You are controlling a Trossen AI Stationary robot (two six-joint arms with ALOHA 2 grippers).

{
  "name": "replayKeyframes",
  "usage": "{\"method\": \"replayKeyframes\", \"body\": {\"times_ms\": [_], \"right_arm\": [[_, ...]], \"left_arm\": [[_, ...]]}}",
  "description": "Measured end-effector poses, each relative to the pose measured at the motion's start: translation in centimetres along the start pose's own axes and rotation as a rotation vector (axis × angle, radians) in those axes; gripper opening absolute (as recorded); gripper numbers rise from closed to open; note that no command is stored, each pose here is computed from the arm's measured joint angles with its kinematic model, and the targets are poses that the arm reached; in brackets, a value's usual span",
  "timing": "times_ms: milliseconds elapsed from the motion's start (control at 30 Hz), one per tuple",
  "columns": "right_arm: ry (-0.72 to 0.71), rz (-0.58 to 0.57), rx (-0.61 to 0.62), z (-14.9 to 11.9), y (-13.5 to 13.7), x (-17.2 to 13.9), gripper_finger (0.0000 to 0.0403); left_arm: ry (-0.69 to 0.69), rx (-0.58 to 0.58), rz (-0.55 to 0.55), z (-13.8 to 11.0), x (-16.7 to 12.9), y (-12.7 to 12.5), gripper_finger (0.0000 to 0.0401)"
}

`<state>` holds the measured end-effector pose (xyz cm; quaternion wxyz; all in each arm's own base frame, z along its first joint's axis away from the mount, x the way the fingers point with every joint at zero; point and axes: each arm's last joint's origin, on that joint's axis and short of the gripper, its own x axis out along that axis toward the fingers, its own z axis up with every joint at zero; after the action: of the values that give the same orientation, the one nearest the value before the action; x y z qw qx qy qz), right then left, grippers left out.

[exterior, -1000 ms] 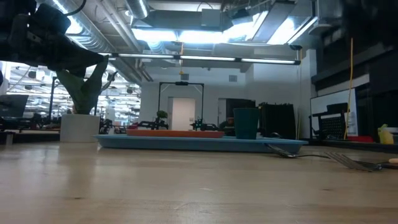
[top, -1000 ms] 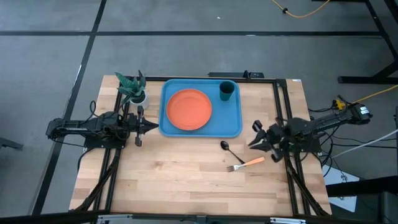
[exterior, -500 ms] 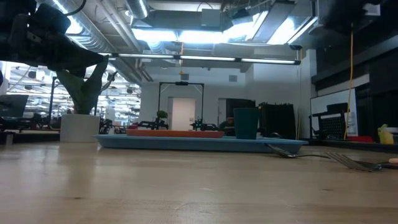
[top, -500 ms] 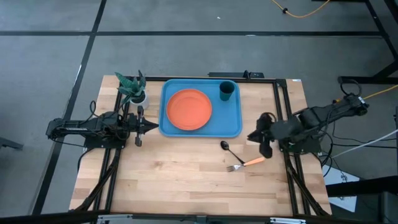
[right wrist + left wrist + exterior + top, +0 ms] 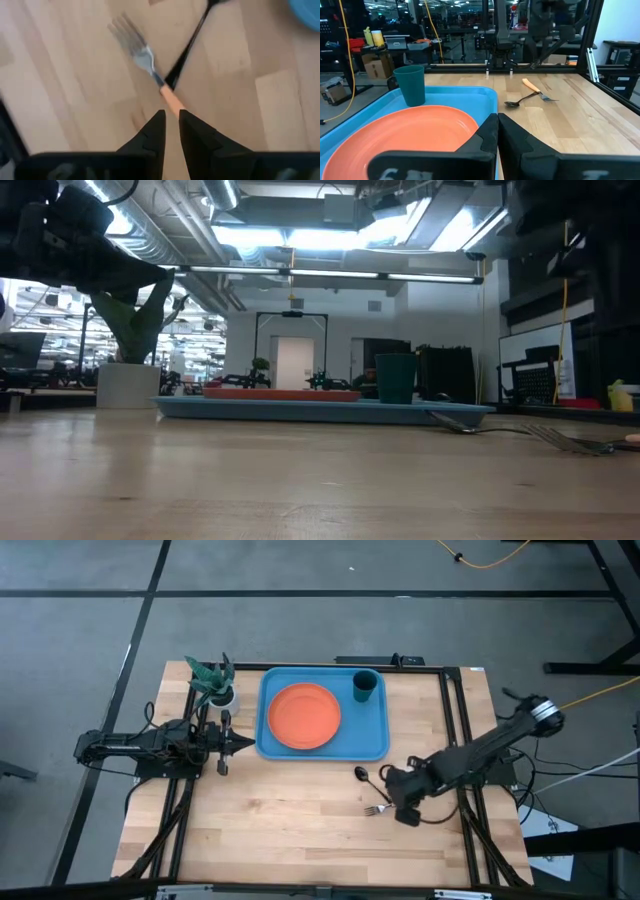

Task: Pick and place plate/cup/fork/spoon on tray
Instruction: Put the black spoon on the blue tray

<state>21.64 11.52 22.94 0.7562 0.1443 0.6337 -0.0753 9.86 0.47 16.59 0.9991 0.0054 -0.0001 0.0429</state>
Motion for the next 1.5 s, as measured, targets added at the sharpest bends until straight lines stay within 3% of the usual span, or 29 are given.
{"method": "replayKeyframes", "body": {"times_ms": [300, 467, 667, 833, 1067, 1267, 1500], "right_arm": [[-0.068, -0.024, -0.016, 3.3, 0.7, 4.3, 0.006], [-0.02, -0.125, 0.035, 4.3, -0.5, 6.5, 0.006], [-0.033, -0.126, 0.092, 5.8, -1.1, 8.4, 0.006], [-0.023, -0.155, 0.187, 6.2, -2.0, 8.7, 0.006], [-0.06, -0.153, 0.414, 6.5, -2.3, 8.5, 0.006], [-0.027, -0.137, 0.423, 6.3, -2.2, 8.5, 0.006], [-0.1, -0.116, 0.392, 6.9, -1.9, 8.5, 0.006]], "left_arm": [[0.0, 0.0, 0.0, 0.0, 0.0, 0.0, 0.0], [0.0, 0.0, 0.0, 0.0, 0.0, 0.0, 0.0], [0.0, 0.0, 0.0, 0.0, 0.0, 0.0, 0.0], [0.0, 0.0, 0.0, 0.0, 0.0, 0.0, 0.0], [0.0, 0.0, 0.0, 0.0, 0.0, 0.0, 0.0], [0.0, 0.0, 0.0, 0.0, 0.0, 0.0, 0.0], [0.0, 0.0, 0.0, 0.0, 0.0, 0.0, 0.0]]}}
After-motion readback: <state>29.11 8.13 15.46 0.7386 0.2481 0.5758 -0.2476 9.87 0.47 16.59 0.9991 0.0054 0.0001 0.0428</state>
